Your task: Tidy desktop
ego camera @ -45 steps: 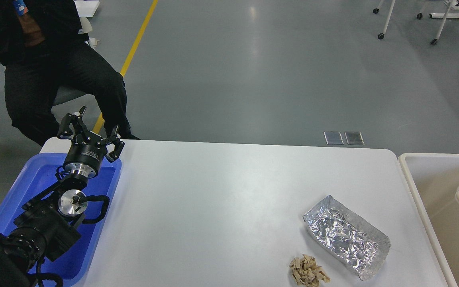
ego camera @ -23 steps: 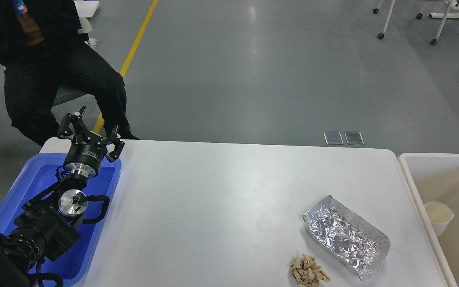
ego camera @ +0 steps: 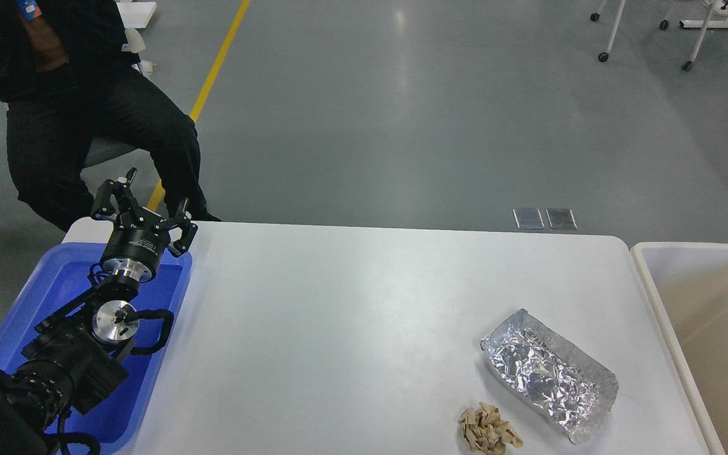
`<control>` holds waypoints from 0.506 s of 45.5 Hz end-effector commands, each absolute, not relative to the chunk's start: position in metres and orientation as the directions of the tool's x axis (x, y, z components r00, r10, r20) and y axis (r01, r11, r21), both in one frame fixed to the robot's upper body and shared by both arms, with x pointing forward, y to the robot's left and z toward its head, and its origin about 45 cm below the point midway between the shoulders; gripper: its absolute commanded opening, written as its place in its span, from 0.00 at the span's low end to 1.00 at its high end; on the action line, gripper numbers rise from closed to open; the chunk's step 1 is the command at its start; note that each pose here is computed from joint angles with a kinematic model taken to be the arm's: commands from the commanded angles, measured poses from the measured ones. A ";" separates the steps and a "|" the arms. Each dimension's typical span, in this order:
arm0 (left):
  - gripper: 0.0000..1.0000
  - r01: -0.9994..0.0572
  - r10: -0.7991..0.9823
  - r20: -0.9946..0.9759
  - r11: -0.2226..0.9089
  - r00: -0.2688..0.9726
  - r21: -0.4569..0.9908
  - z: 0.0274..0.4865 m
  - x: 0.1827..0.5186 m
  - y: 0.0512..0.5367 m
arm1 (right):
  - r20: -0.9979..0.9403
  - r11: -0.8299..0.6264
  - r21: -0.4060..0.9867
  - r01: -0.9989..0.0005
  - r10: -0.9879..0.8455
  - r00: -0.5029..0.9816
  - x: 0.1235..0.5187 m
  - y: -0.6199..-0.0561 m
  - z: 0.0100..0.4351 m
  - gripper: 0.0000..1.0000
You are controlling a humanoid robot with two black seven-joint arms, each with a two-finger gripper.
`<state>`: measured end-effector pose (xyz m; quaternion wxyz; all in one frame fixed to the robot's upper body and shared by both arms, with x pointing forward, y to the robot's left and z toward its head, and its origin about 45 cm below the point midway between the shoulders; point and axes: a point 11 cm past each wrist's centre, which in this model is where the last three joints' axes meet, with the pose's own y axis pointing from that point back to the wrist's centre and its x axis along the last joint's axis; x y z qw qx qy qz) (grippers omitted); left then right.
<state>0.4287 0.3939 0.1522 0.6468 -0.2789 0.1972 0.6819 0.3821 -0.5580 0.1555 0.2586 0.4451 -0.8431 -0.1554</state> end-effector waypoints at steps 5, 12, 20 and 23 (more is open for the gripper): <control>1.00 -0.992 0.772 -0.635 -0.086 -0.008 -0.091 0.152 0.429 0.394 | -0.221 0.358 0.340 -0.869 -0.868 -0.444 0.470 -0.487 0.245 0.99; 1.00 -0.992 0.772 -0.635 -0.085 -0.007 -0.093 0.153 0.429 0.394 | -0.446 0.213 0.262 -0.941 -0.838 -0.313 0.493 -0.437 0.277 1.00; 1.00 -0.992 0.772 -0.635 -0.086 -0.008 -0.091 0.152 0.429 0.394 | -0.645 0.084 0.170 -0.982 -0.744 -0.175 0.510 -0.392 0.319 1.00; 1.00 -0.992 0.772 -0.635 -0.085 -0.007 -0.093 0.153 0.429 0.394 | -0.677 0.036 0.149 -0.988 -0.725 -0.128 0.514 -0.373 0.324 1.00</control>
